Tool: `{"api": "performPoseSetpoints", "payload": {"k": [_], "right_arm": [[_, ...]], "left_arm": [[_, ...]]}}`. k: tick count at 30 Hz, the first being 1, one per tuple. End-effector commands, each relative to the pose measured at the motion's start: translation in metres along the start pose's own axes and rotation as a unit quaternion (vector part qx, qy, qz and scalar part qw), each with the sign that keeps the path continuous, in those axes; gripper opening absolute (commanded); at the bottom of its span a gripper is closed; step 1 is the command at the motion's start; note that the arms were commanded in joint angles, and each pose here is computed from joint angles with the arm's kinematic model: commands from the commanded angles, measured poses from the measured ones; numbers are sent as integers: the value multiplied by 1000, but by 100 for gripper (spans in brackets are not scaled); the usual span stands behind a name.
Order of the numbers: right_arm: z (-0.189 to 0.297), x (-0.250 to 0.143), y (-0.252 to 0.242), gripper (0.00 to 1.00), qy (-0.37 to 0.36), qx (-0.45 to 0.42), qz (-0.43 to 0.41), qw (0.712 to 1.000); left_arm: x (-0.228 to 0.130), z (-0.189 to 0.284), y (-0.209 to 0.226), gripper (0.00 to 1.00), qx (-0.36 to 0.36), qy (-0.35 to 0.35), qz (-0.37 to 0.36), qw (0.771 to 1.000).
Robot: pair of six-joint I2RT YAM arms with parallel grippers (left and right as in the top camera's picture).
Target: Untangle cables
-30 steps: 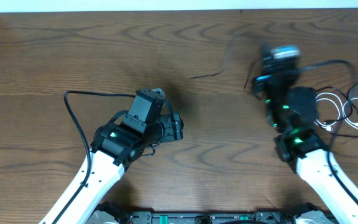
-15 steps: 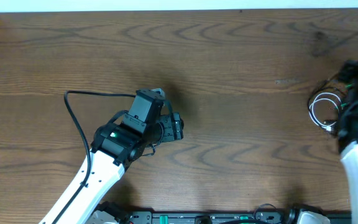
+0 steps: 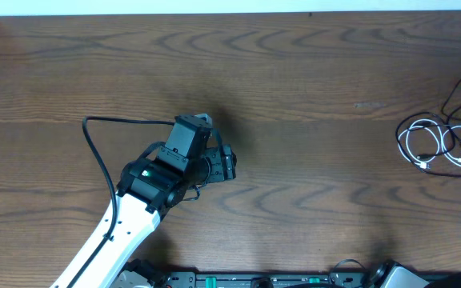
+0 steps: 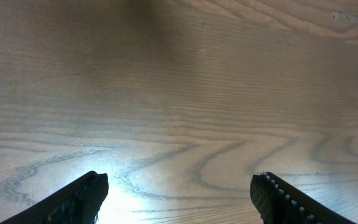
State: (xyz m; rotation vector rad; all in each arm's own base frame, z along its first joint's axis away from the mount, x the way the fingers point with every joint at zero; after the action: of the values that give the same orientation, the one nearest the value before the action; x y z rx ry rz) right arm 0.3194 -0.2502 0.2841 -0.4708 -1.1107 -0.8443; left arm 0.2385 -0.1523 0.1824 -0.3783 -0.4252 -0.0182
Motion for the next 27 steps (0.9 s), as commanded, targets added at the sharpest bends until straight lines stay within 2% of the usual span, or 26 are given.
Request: {"api": "performPoseSetpoints", "payload": {"k": [1, 2, 4, 10, 17, 23, 27], "right_arm": [[-2, 5, -2, 45, -1, 8, -51, 999], [-2, 4, 4, 55, 2, 29, -52, 998], [-1, 2, 17, 63, 13, 75, -51, 996], [11, -8, 58, 63, 49, 211, -47, 975], [28, -39, 109, 59, 125, 357, -37, 925], [43, -98, 162, 57, 234, 438, -16, 868], [58, -148, 192, 55, 311, 459, 15, 832]], "left_arm": [[4, 3, -1, 78, 0, -6, -3, 1000], [4, 3, -1, 78, 0, -6, -3, 1000], [4, 3, -1, 78, 0, -7, -3, 1000], [4, 2, -1, 78, 0, -6, -3, 1000], [10, 0, -4, 78, -6, -18, -4, 1000], [30, -14, -14, 78, -22, -47, -23, 998], [30, -38, -9, 78, -8, -26, -62, 998]]}}
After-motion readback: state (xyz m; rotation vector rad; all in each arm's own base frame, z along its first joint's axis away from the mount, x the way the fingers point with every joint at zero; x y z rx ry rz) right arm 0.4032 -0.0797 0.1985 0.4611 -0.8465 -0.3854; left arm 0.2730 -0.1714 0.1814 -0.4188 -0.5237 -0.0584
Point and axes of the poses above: each gripper's point midway between its finger pads, its own z axis back along the fingers, its own y axis along the line the jaws close on, x = y × z, the point moved 3 cm from there along z, back along the fingers, and after that the axes turned 6 degrees about -z, right-handed, at the moved point
